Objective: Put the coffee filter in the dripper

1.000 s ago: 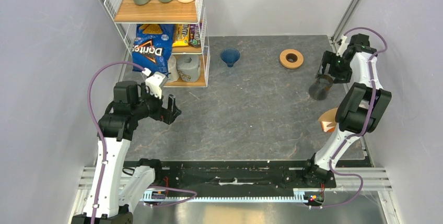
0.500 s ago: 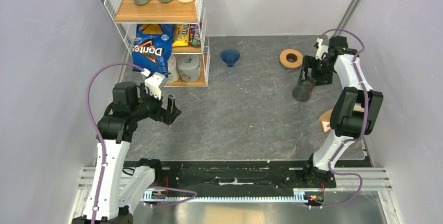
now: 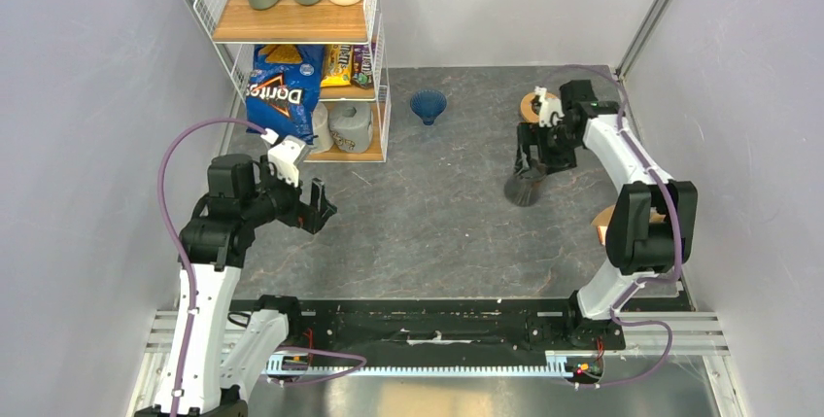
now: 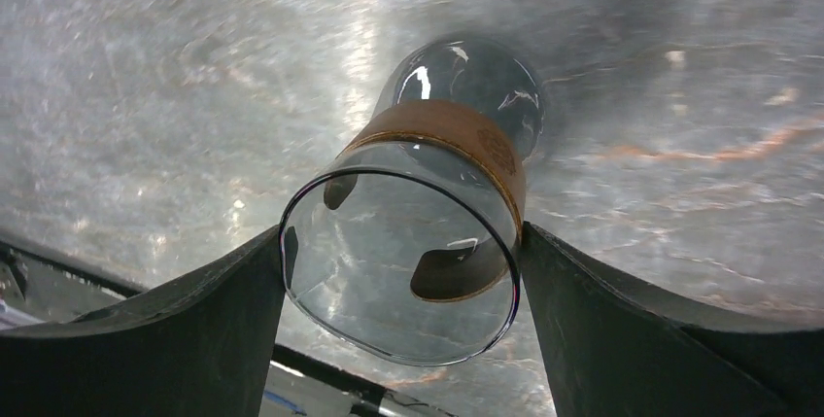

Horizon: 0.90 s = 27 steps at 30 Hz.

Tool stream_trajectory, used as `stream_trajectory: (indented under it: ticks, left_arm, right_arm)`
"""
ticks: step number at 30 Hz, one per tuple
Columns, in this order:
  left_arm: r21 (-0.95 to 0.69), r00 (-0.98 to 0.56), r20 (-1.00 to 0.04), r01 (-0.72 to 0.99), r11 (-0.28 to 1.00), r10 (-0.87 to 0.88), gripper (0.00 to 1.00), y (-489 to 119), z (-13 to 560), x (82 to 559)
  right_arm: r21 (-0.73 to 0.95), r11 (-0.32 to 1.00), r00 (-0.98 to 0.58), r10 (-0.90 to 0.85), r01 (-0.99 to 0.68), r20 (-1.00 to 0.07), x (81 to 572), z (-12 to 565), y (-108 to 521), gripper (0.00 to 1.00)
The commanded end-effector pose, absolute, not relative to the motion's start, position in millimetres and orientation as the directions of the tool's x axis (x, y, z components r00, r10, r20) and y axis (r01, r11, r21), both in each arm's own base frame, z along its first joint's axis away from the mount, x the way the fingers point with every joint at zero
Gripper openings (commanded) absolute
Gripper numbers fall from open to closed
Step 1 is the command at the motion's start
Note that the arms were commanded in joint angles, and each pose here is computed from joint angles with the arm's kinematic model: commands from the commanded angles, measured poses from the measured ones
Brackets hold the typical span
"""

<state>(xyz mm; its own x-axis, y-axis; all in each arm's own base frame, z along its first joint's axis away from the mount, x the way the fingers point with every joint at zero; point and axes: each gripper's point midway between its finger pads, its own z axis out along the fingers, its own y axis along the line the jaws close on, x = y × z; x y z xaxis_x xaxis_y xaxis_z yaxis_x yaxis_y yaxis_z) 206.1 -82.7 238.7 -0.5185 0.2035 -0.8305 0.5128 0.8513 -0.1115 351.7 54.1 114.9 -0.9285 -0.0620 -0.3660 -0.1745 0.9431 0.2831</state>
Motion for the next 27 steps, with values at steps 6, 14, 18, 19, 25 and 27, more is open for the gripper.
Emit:
stream_trajectory:
  ticks: [6,14,18,19,25,27]
  left_arm:
    - [-0.158,-0.512,-0.844,0.522,0.839,0.16,1.0,-91,248,202]
    - [-0.187,-0.535,-0.83,0.532,0.826,0.157,1.0,-95,242,202]
    - [-0.196,-0.539,-0.827,0.541,0.818,0.158,1.0,-97,240,202]
    - [-0.195,-0.538,-0.827,0.543,0.817,0.16,1.0,-97,239,201]
    - [-0.183,-0.522,-0.834,0.569,0.801,0.18,1.0,-99,238,198]
    - [-0.173,-0.515,-0.835,0.577,0.798,0.192,1.0,-98,236,198]
  right_arm:
    - [0.355,0.868,-0.905,-0.211,-0.348,-0.37,315,122,150,0.92]
    - [0.37,0.743,-0.818,-0.416,-0.557,-0.397,279,124,214,0.95]
    - [0.368,0.667,-0.756,-0.501,-0.648,-0.423,266,127,236,0.97]
    - [0.365,0.651,-0.741,-0.518,-0.666,-0.428,263,127,241,0.97]
    - [0.308,0.579,-0.645,-0.572,-0.755,-0.507,261,147,247,0.97]
    - [0.264,0.564,-0.601,-0.575,-0.782,-0.555,262,164,243,0.97]
